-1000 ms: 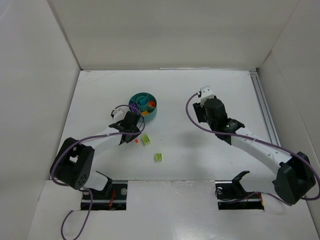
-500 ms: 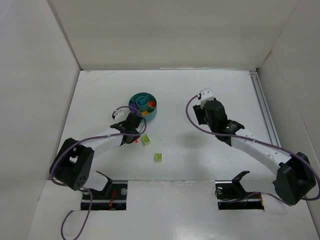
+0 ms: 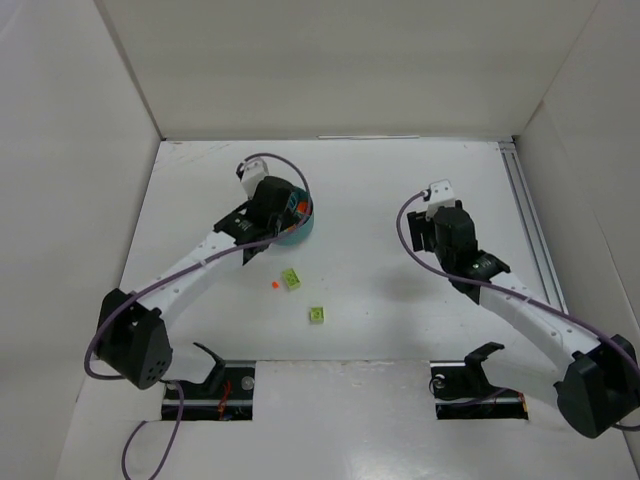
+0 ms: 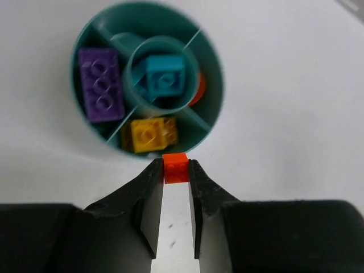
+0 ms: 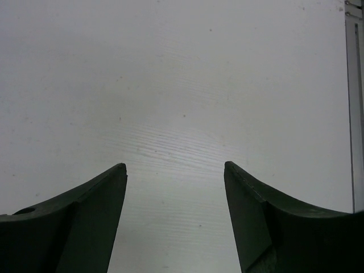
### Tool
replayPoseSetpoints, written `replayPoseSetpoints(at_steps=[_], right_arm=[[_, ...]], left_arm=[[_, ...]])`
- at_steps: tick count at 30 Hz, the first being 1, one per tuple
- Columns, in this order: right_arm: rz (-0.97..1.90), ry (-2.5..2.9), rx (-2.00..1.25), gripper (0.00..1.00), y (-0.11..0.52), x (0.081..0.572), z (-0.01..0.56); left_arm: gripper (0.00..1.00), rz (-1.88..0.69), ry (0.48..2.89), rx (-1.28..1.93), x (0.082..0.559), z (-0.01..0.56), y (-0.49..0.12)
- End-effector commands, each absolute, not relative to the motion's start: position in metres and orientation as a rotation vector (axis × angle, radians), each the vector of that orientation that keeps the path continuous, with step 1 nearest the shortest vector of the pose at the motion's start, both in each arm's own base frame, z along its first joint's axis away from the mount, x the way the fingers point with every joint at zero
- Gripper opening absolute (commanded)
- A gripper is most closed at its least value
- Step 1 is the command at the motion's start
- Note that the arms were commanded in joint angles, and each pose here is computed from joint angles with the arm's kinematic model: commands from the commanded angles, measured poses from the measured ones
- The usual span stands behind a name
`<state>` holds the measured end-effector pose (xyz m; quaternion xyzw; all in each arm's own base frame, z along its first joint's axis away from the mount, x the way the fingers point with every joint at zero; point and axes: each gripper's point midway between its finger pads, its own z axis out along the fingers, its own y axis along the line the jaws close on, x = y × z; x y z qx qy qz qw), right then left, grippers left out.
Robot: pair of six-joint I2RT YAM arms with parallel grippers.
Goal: Sort the legos into containers by color
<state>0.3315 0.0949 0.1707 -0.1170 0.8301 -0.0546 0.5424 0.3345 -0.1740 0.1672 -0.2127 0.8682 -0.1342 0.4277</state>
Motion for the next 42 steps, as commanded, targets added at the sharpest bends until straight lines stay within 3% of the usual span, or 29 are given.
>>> replayPoseSetpoints(at_steps=[1,4,10,19,23,27,32,36,40,41,42], right_arm=[[-0.096,1.915,-0.204,0.75,0.086,0.335,0.185],[-0.108,1.928,-0.186,1.0,0.077,0.335,0.18],[-0.126,1.945,-0.145,1.0,0.059,0.337,0.175],[-0.127,1.984,-0.142,1.0,0.05,0.344,0.162],[-0.116,1.995,-0.147,1.0,0.05,0.345,0.158],[-0.113,1.993,-0.162,1.0,0.051,0.346,0.157],[-0.115,1.992,-0.188,1.0,0.052,0.346,0.157],[-0.106,1.943,-0.3,1.0,0.063,0.347,0.168],[-0.033,1.809,-0.562,1.0,0.112,0.348,0.19],[-0.027,1.773,-0.606,1.0,0.123,0.347,0.197],[0.0,1.742,-0.695,1.0,0.151,0.342,0.2]], left_arm=[[0.19,-0.304,2.07,-0.437,0.373,0.205,-0.187],[0.19,-0.287,2.068,-0.4,0.403,0.213,-0.201],[0.19,-0.248,2.109,-0.347,0.44,0.204,-0.216],[0.19,-0.134,2.16,-0.345,0.455,0.182,-0.215],[0.22,-0.098,2.168,-0.375,0.457,0.179,-0.212],[0.34,-0.097,2.168,-0.375,0.457,0.179,-0.212],[0.36,-0.103,2.167,-0.385,0.455,0.182,-0.211],[0.47,-0.115,2.153,-0.388,0.449,0.192,-0.207],[0.78,-0.17,2.121,-0.388,0.432,0.214,-0.201],[0.92,-0.22,2.059,-0.401,0.426,0.239,-0.197],[0.98,-0.204,2.079,-0.397,0.414,0.229,-0.189]])
